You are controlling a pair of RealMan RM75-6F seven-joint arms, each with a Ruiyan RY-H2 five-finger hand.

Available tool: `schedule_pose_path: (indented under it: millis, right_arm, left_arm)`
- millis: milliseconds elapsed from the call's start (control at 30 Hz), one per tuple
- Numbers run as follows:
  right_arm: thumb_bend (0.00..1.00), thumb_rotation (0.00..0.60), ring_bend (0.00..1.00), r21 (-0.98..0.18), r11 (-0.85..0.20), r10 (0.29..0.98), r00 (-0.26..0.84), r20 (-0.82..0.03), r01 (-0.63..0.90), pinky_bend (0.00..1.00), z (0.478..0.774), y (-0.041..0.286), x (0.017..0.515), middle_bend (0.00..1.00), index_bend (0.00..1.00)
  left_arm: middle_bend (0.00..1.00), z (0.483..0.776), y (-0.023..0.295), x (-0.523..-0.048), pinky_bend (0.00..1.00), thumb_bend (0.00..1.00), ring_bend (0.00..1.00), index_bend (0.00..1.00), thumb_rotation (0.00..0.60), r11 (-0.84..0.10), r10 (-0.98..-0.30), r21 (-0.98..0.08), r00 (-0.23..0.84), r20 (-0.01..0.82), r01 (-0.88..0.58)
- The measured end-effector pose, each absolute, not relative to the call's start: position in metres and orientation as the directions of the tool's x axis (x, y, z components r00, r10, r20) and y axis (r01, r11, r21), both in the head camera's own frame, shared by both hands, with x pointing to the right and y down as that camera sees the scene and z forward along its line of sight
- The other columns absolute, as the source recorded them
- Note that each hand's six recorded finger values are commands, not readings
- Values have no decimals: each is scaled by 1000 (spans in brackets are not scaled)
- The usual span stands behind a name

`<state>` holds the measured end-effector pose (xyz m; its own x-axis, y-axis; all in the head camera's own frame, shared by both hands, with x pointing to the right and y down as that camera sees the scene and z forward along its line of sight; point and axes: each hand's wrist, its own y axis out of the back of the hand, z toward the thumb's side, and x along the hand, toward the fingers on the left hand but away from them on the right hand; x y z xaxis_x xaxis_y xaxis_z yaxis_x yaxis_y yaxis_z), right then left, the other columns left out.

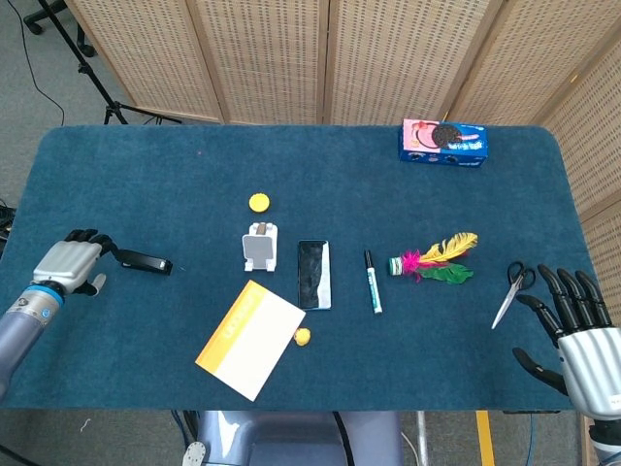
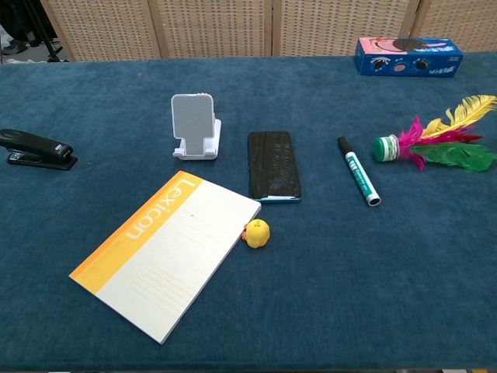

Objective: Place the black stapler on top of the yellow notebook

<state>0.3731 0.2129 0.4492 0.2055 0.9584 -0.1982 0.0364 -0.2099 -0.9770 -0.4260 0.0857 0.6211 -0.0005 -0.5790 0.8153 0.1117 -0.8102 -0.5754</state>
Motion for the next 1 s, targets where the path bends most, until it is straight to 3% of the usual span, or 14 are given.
schedule_pose_path:
  millis: [433,1000]
  right_arm:
    - [208,600,10,-979,-204,961,198,-195,25,1,454,212,377,33,257]
    - [208,600,10,-980,-196,963,191,-190,15,0,457,211,381,33,257]
  left_arm:
    - [104,666,82,-416,0,487,0,138,600,-825,-550,-542,-8,835,159]
    - [104,690,88,-407,0,489,0,137,600,-827,-540,-533,10,842,180]
